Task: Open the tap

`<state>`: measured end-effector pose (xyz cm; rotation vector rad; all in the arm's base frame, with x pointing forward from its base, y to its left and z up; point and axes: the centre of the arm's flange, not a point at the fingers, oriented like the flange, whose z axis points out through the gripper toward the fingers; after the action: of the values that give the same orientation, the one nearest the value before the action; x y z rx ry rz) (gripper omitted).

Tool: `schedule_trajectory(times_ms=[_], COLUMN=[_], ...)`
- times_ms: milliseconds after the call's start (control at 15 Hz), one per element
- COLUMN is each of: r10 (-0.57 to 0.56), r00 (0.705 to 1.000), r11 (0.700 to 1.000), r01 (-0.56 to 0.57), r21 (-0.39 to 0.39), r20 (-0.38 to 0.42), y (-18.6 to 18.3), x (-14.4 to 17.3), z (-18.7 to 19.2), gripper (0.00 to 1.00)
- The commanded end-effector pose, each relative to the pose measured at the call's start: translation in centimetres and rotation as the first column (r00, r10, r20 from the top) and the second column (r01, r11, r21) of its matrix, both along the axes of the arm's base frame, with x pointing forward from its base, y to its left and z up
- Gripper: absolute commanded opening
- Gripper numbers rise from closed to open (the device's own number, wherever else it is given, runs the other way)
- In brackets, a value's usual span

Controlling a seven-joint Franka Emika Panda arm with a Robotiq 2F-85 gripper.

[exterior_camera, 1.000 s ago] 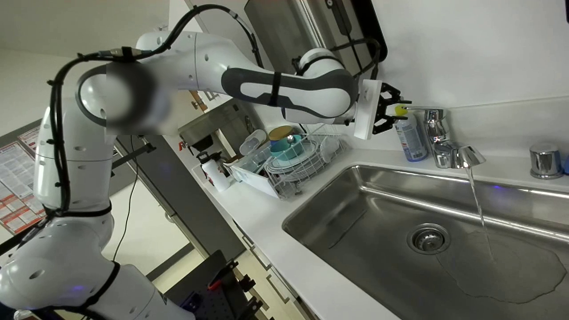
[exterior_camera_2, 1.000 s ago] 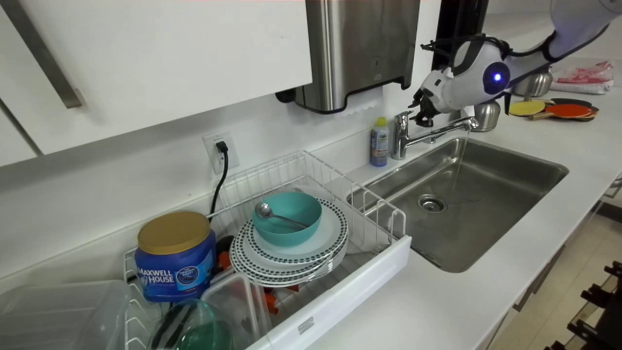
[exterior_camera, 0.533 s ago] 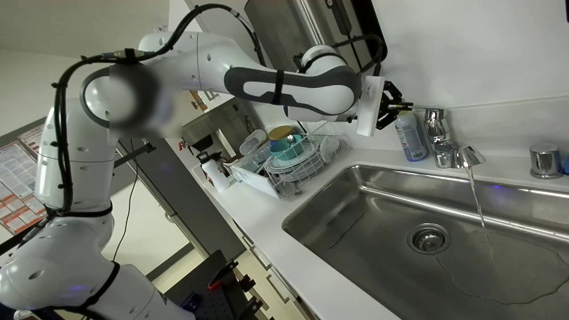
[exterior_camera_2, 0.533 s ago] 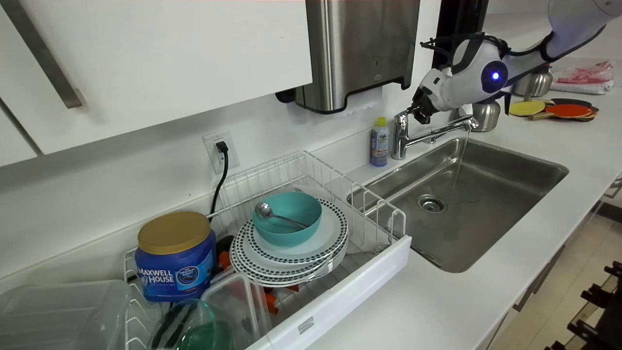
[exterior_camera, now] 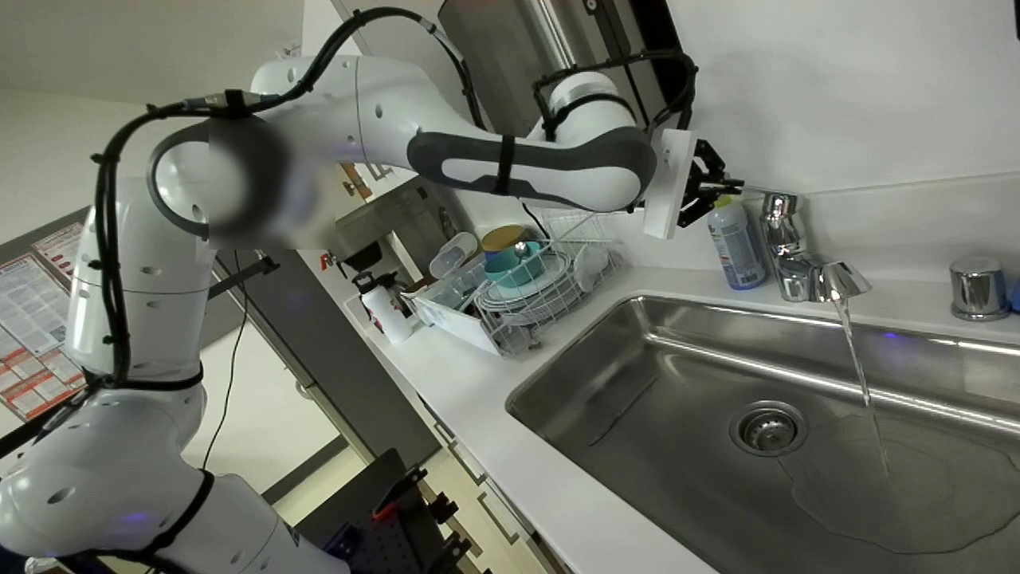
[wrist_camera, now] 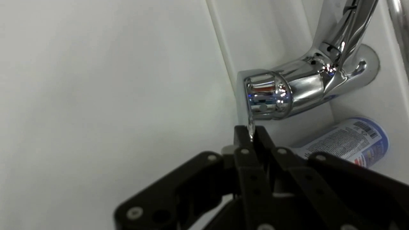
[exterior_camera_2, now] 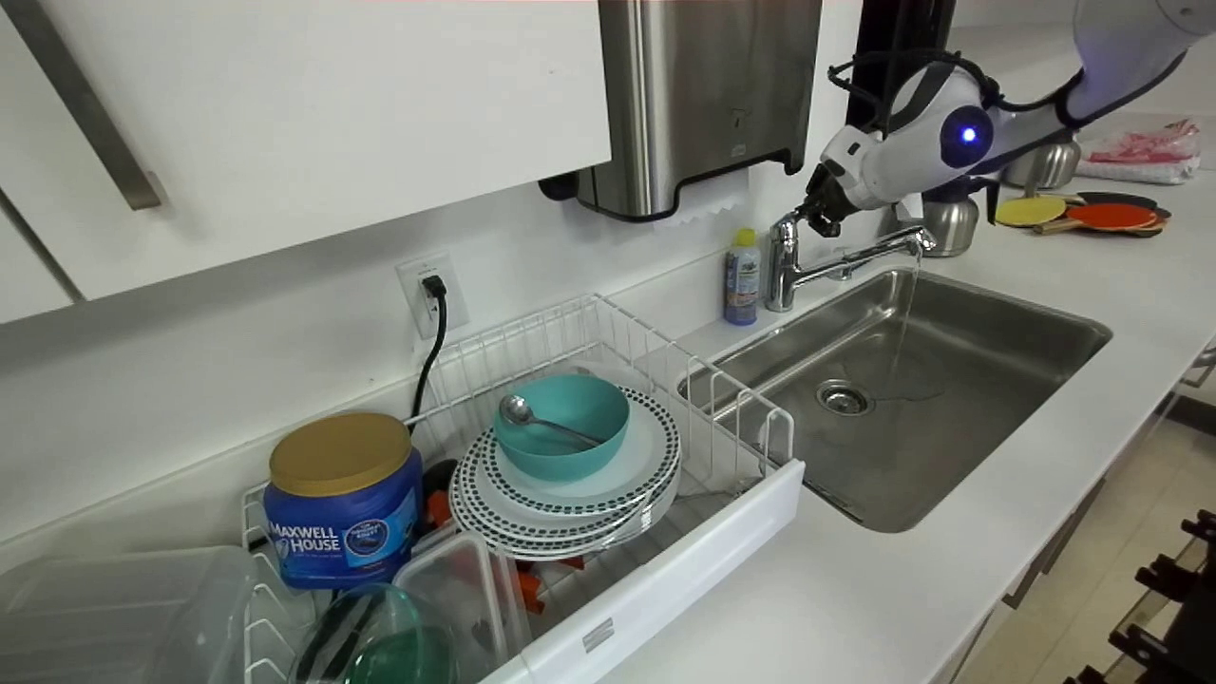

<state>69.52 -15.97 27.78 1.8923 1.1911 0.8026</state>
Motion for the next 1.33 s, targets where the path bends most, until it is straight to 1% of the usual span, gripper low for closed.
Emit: schedule_trajectory(times_ms=[0,667,1267], r10=[0.014,0.008,-0.006], r00=[0.999,0.999,0.998], r11=[1.000,0.998,0.997], r01=[-0.014,-0.005,0.010], r21=[0.023,0.063,0.074], r20=[-0.029,-0.054,-0.056], y=[-0.8,-1.3,-1.6], x=[1.5,2.5,3.3], z=[1.6,2.8,3.7], gripper=[0.02,0.02,0.02])
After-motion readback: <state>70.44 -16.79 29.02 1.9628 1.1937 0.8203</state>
